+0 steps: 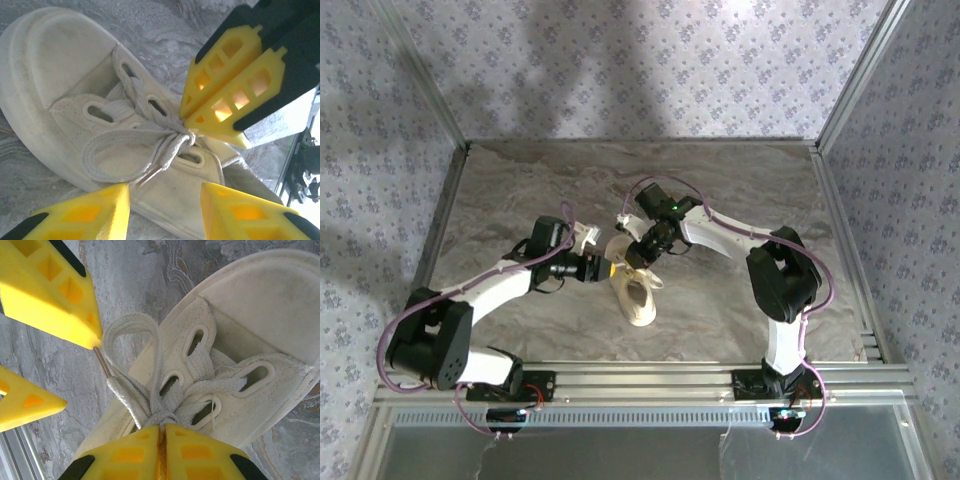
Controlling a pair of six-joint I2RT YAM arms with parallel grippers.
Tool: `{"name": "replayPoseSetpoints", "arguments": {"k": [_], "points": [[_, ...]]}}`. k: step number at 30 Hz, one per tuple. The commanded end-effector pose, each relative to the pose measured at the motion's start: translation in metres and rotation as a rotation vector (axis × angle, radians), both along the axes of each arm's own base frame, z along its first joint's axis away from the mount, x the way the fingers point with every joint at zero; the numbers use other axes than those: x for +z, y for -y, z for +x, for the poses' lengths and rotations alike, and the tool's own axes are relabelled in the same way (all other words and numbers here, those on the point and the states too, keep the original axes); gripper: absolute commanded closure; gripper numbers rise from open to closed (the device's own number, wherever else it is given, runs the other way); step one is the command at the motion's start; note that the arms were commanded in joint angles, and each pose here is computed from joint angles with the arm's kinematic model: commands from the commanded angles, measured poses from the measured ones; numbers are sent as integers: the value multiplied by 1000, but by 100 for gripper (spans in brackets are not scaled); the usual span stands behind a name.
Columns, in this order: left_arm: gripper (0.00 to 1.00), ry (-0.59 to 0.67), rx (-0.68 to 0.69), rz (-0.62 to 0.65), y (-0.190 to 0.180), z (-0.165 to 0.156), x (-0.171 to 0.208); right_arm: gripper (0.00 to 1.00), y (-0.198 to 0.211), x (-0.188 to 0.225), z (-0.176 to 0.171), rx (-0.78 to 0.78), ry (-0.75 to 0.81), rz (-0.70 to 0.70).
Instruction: Tie the shoes
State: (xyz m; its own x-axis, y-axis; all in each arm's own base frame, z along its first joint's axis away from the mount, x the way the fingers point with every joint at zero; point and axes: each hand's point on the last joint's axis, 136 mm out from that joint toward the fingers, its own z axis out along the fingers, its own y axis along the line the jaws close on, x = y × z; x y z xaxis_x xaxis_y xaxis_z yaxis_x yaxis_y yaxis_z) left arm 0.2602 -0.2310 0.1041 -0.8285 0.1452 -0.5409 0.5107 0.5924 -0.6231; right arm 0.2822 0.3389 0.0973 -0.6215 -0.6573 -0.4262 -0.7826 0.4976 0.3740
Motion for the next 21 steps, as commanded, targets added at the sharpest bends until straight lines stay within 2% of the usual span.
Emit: {"name": "replayPoseSetpoints", "arguments": {"k": [1,9,12,16,21], "points": [[59,0,13,-68,8,12,17,90,1,-9,-5,2,-45,-8],[59,-27,33,-70,9,17,11,90,0,-9,-6,6,-47,-7],[63,-29,30,-79,11,17,12,90,0,-9,-6,4,-47,-7],[73,-29,25,-85,11,16,14,90,0,-8,-7,7,-47,-7],[98,-25,17,-83,9,10,17,90,1,-10,-6,6,-45,-15]]}}
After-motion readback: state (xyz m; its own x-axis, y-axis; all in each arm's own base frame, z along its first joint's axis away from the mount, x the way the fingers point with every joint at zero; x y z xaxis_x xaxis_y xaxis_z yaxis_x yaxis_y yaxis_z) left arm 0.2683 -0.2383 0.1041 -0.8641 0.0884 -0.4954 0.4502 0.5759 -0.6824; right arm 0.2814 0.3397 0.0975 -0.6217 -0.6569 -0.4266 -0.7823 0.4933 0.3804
